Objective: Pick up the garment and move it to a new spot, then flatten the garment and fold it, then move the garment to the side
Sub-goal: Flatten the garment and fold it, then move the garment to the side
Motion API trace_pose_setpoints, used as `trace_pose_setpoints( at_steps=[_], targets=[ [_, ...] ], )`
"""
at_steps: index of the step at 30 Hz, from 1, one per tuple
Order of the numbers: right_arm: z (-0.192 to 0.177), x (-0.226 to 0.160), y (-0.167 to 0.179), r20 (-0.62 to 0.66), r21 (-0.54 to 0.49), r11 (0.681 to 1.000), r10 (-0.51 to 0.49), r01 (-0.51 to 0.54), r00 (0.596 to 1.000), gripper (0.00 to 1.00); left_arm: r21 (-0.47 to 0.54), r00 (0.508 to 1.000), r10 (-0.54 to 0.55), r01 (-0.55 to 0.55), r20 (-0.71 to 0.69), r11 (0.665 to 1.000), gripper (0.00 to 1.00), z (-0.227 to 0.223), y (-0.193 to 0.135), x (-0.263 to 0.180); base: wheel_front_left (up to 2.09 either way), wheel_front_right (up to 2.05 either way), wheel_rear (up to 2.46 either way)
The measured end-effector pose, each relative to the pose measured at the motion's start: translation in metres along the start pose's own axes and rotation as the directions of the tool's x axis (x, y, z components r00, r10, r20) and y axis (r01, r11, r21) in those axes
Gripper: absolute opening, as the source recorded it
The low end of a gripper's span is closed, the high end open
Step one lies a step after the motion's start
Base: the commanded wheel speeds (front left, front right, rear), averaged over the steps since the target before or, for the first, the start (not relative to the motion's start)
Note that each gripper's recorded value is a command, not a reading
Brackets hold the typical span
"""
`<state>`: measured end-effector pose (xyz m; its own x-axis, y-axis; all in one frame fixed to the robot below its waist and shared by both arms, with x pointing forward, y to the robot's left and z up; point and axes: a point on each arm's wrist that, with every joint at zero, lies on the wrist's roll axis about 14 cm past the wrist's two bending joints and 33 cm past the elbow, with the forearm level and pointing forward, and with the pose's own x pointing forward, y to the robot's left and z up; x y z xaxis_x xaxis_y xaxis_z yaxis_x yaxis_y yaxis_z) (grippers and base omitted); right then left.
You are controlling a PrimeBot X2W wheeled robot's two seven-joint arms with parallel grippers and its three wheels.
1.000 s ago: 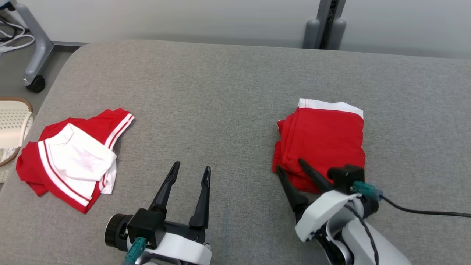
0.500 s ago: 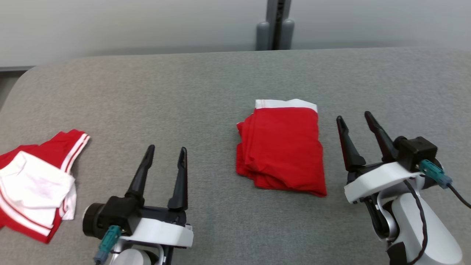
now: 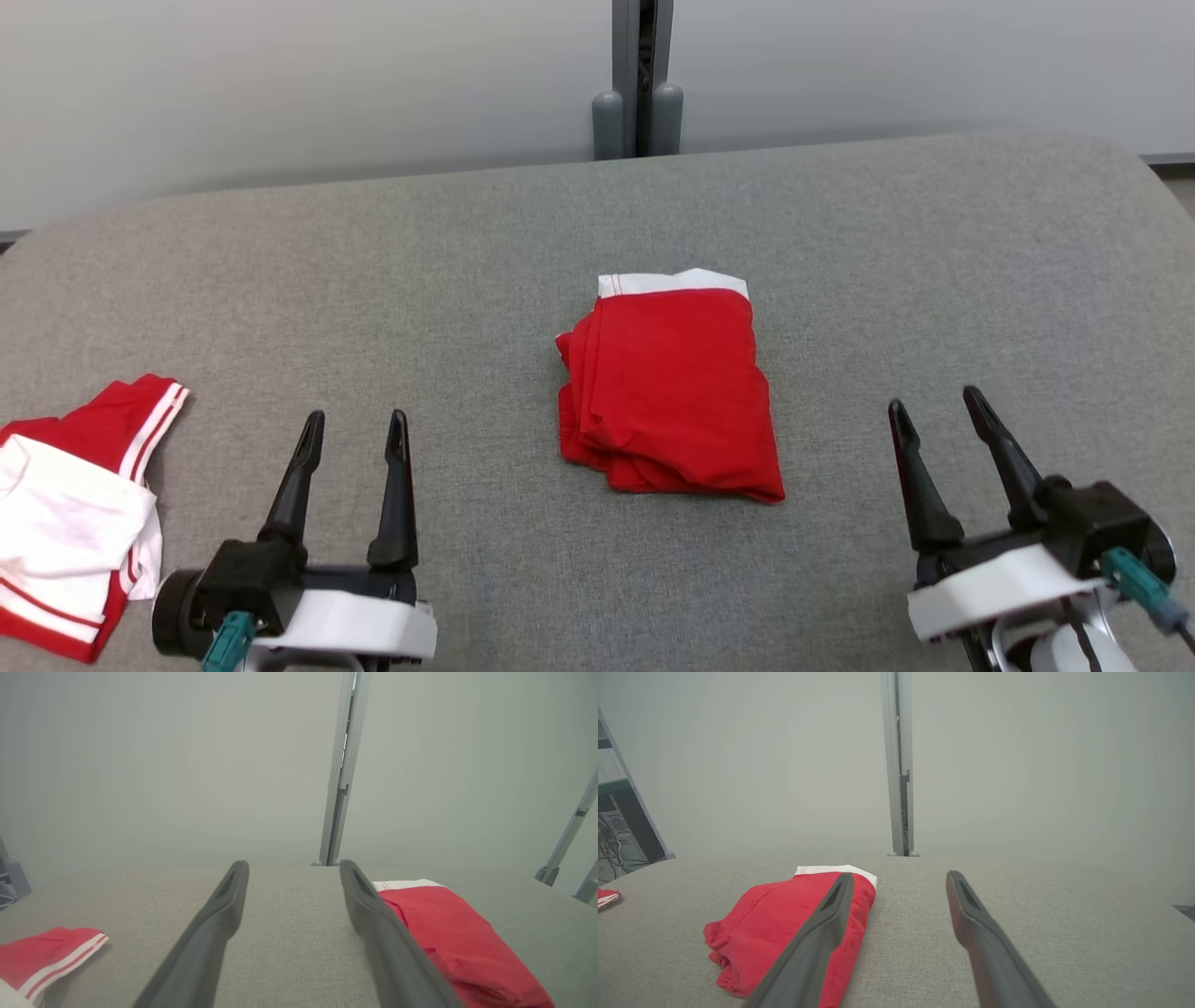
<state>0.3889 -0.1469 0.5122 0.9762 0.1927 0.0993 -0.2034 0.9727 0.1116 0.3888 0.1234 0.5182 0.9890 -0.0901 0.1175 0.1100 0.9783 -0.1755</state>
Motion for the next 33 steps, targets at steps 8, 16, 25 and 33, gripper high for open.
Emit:
trace_pose_setpoints(
  at_steps=[8,16,25,33],
  targets=[
    [-0.002,-0.039,0.004,-0.006,0.022,0.999,-0.029,0.029,1.000,1.00,0.025,1.000,0.016,-0.015,0.000,1.000,1.00,0.005,0.007,-0.035,0.00,0.00,0.00],
    [-0.001,-0.049,0.011,-0.004,0.037,0.999,-0.017,0.017,1.000,1.00,0.054,1.000,0.011,-0.010,-0.019,0.999,1.00,0.001,0.011,-0.054,0.00,0.00,0.00],
    [-0.010,-0.052,0.017,-0.031,0.052,0.999,-0.006,0.008,1.000,1.00,0.064,0.999,0.005,-0.002,-0.038,0.998,1.00,-0.005,0.010,-0.058,0.00,0.00,0.00],
    [-0.014,-0.048,0.022,-0.042,0.078,0.997,0.010,-0.006,0.999,1.00,0.063,0.999,-0.006,0.009,-0.046,0.998,1.00,-0.008,0.005,-0.058,0.00,0.00,0.00]
  ],
)
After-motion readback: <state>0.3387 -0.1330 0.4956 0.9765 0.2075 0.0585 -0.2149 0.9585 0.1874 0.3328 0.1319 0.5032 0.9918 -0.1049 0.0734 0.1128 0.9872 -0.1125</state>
